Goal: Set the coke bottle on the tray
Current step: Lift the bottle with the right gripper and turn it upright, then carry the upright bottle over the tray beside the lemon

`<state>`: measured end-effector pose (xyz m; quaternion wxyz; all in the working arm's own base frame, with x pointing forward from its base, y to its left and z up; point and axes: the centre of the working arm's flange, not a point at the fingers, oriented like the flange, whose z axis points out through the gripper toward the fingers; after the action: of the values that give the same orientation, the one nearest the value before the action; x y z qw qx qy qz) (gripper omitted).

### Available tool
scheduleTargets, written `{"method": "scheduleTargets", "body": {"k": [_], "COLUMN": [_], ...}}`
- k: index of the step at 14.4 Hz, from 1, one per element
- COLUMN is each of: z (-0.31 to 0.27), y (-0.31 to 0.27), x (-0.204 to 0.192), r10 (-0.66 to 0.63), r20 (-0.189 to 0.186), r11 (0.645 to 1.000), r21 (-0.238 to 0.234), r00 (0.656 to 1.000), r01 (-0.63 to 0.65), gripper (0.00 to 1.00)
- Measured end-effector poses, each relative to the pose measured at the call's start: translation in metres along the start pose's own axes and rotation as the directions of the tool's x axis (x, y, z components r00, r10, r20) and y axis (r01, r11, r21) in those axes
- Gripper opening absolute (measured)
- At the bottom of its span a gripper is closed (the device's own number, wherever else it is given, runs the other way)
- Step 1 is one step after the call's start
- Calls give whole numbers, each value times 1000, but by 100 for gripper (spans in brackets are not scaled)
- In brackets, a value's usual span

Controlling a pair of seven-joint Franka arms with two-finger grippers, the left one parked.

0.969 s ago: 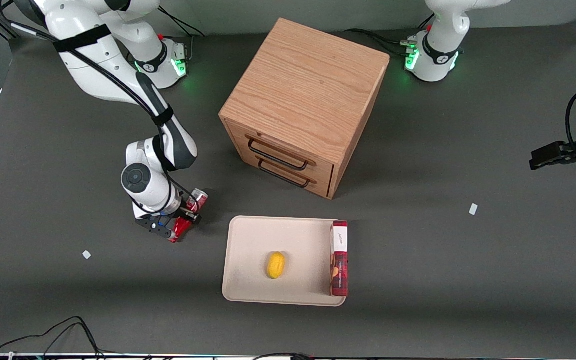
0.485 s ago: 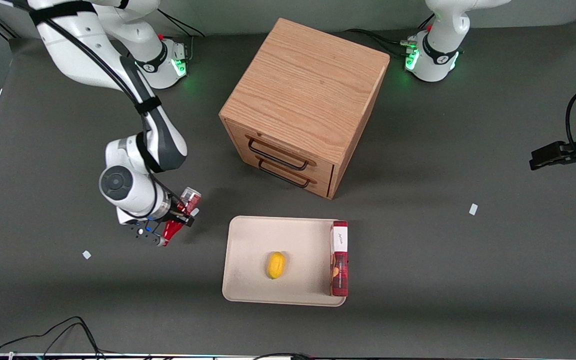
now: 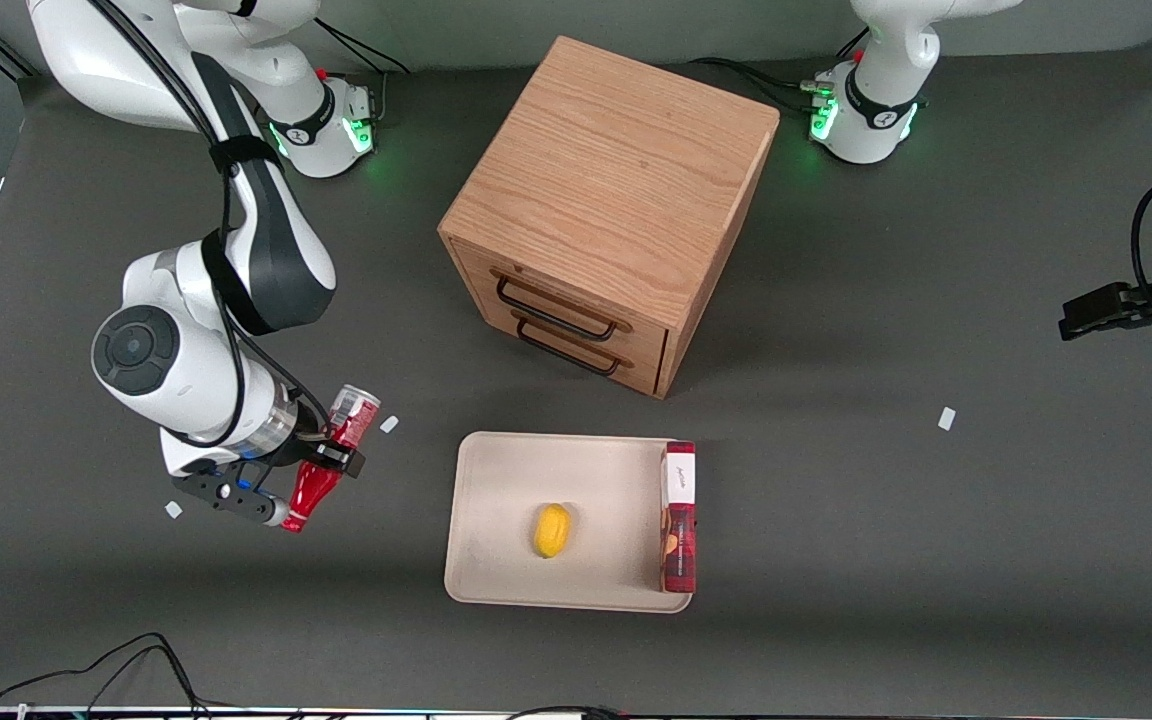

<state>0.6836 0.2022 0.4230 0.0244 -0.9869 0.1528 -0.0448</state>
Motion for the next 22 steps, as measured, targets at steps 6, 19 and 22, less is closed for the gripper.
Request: {"method": "scheduleTargets", "body": {"k": [6,19,22], "z": [27,223,240], "y": [-66,-112,-112], "x": [0,-30,-31], "r10": [-238,-299,-303], "r20": [-21,-45,-65], "r11": [970,950,948], "r21": [37,78,86], "r00": [971,953,951], "r01": [239,302,308], "gripper": [56,56,56]}}
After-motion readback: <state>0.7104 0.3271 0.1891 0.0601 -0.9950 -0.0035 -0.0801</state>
